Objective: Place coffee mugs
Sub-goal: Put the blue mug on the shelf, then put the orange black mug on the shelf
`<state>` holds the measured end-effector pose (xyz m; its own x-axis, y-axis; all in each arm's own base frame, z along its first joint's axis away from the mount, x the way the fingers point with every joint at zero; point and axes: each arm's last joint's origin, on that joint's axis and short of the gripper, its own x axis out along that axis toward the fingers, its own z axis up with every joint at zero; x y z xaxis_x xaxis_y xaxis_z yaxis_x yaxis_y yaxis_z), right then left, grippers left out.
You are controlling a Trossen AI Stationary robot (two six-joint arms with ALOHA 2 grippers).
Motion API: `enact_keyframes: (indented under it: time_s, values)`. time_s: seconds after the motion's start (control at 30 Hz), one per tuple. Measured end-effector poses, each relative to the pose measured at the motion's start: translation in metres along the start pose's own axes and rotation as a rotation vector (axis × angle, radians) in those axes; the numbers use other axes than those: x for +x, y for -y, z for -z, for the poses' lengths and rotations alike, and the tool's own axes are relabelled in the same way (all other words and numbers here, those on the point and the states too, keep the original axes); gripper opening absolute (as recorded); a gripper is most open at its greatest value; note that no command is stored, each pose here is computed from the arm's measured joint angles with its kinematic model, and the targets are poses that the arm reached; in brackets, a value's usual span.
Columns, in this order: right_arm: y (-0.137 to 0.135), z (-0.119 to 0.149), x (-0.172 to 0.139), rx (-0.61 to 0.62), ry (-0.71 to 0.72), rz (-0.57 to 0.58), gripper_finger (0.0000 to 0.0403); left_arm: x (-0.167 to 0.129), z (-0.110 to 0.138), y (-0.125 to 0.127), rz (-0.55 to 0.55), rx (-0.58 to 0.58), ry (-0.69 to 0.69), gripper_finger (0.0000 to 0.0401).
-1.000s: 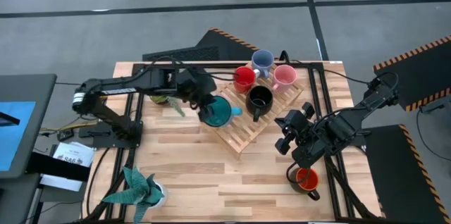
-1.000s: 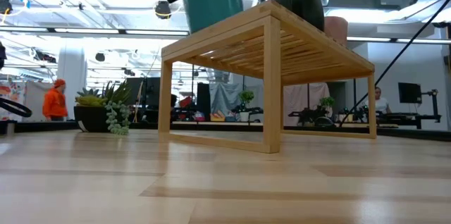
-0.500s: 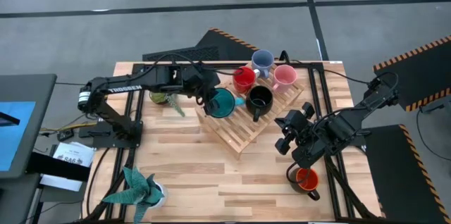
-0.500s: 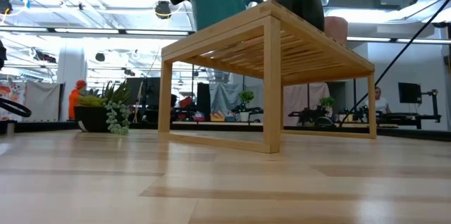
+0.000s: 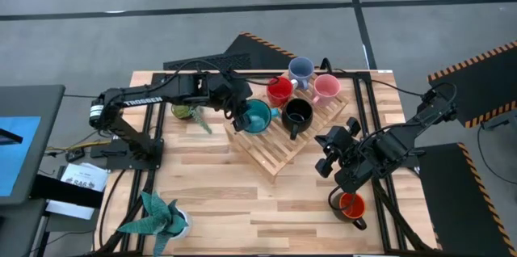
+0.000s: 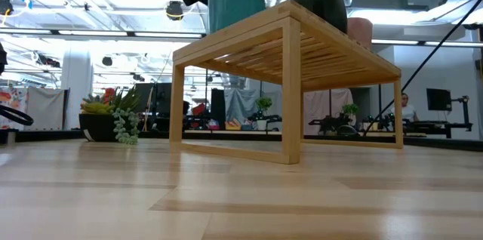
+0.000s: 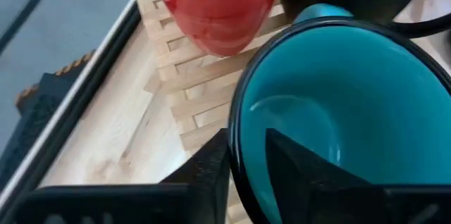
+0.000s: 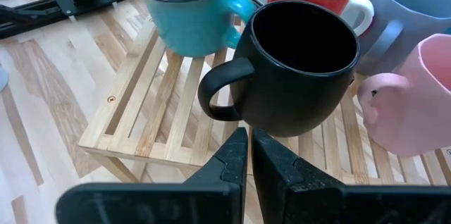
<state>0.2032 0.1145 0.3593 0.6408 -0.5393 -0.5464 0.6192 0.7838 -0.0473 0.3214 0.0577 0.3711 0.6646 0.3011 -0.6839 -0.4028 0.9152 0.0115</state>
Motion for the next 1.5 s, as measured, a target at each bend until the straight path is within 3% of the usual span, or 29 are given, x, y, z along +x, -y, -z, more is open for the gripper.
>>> enact_keyframes:
  time_s: [0.4,0.7,0.83,0.93,1.1,1.33,1.5]
  values:
    - [0.000,0.000,0.000,0.003,0.001,-0.002,0.0047,-0.003,-0.008,-0.012,0.019,-0.039,0.025,0.0180]
    - [-0.001,0.000,0.000,0.006,0.000,-0.005,0.0047,-0.043,-0.035,-0.015,0.022,-0.010,0.166,0.0190]
    - [-0.001,0.000,0.000,0.005,0.000,-0.005,0.0047,-0.070,-0.033,-0.005,0.014,0.034,0.267,0.0181]
    - [-0.001,0.001,-0.002,-0.004,-0.012,-0.018,0.0047,-0.082,-0.016,0.011,0.057,0.087,0.330,0.0173]
    - [-0.003,0.004,-0.005,-0.040,-0.030,-0.044,0.0047,-0.085,0.035,0.027,0.162,0.123,0.486,0.0160]
    - [-0.003,0.005,-0.006,-0.043,-0.045,-0.053,0.0047,-0.060,0.117,0.032,0.264,0.154,0.701,0.0157]
    - [-0.002,0.003,-0.003,-0.035,-0.046,-0.042,0.0047,-0.050,0.151,0.032,0.304,0.157,0.797,0.0157]
